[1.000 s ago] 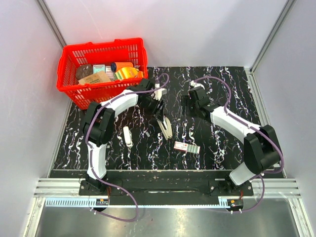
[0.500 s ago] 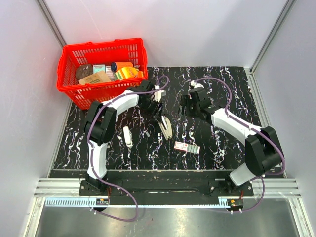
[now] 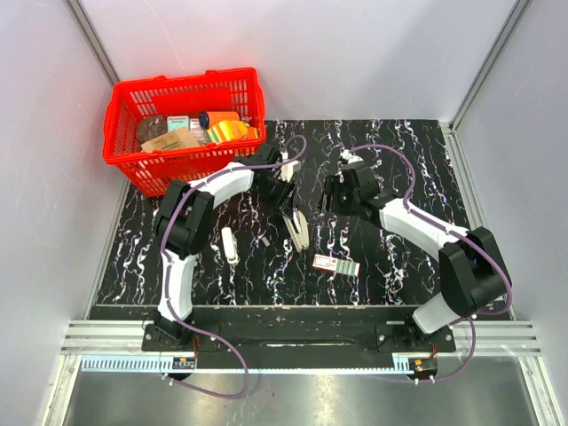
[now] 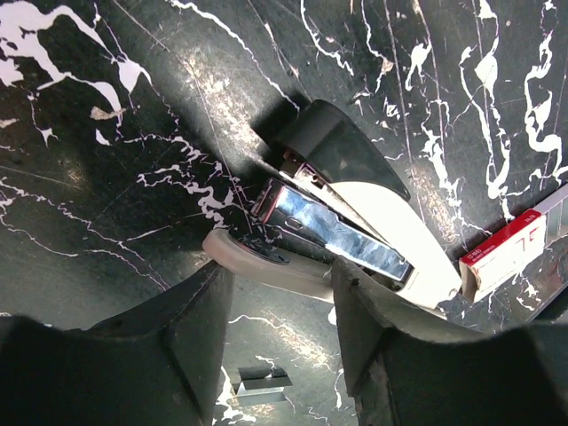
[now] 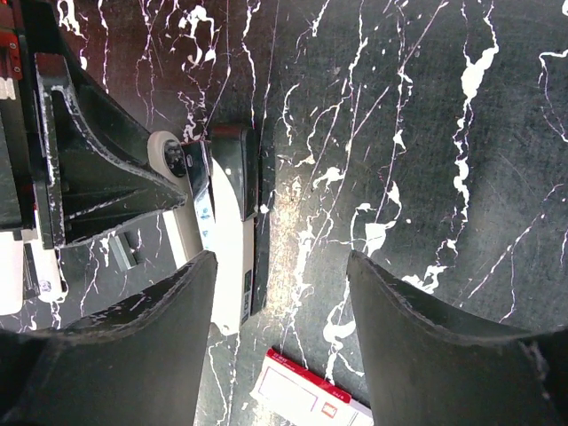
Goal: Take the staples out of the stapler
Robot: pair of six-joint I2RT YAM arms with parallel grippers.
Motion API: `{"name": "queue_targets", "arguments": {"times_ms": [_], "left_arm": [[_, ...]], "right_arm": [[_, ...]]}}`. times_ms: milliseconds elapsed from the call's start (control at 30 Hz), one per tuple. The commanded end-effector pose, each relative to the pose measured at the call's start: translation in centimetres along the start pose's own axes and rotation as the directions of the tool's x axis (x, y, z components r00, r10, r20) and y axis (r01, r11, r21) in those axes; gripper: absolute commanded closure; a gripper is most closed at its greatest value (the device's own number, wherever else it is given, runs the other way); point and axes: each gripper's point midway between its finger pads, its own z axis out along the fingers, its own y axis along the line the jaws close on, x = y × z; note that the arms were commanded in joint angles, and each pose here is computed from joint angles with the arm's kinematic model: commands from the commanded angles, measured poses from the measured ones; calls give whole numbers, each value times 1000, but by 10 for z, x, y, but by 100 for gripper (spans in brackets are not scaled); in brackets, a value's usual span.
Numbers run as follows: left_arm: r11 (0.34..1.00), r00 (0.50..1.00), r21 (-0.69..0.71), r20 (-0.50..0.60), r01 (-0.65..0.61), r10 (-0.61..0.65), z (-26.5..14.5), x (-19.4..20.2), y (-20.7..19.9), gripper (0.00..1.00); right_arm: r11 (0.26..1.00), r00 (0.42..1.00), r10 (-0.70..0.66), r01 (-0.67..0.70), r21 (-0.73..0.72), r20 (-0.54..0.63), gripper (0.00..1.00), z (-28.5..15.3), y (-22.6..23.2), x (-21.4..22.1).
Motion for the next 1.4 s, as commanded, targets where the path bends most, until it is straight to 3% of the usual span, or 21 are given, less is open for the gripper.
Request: {"name": "queue_targets", "arguments": {"times_ms": [0, 200, 300, 867, 1067, 1200, 1367], "left_arm": [[998, 1000, -56, 16, -3, 4, 2, -8, 9, 51], [998, 1000, -60, 5, -5, 5, 2, -3, 10, 77], [999, 999, -53, 29, -12, 14, -1, -13, 6, 85], [998, 994, 21, 85, -67, 65, -8, -36, -34, 100], [989, 973, -31, 178, -147, 150, -49, -60, -46, 100], [967, 932, -108, 262, -230, 251, -95, -79, -56, 100], [953, 903, -146, 307, -266, 300, -132, -79, -68, 100]], "right_arm": [[998, 998, 18, -15, -60, 63, 34, -9, 14, -18], [999, 998, 20, -17, -47, 65, 38, -9, 11, -17], [999, 998, 23, -21, -45, 61, 39, -8, 10, -15], [999, 998, 19, -17, -32, 56, 41, -7, 6, -12], [997, 998, 32, -28, -69, 61, 41, -15, 15, -16], [989, 996, 63, -54, -135, 63, 39, -21, 28, -18], [961, 991, 125, -112, -252, 38, 33, -24, 51, -19]]}}
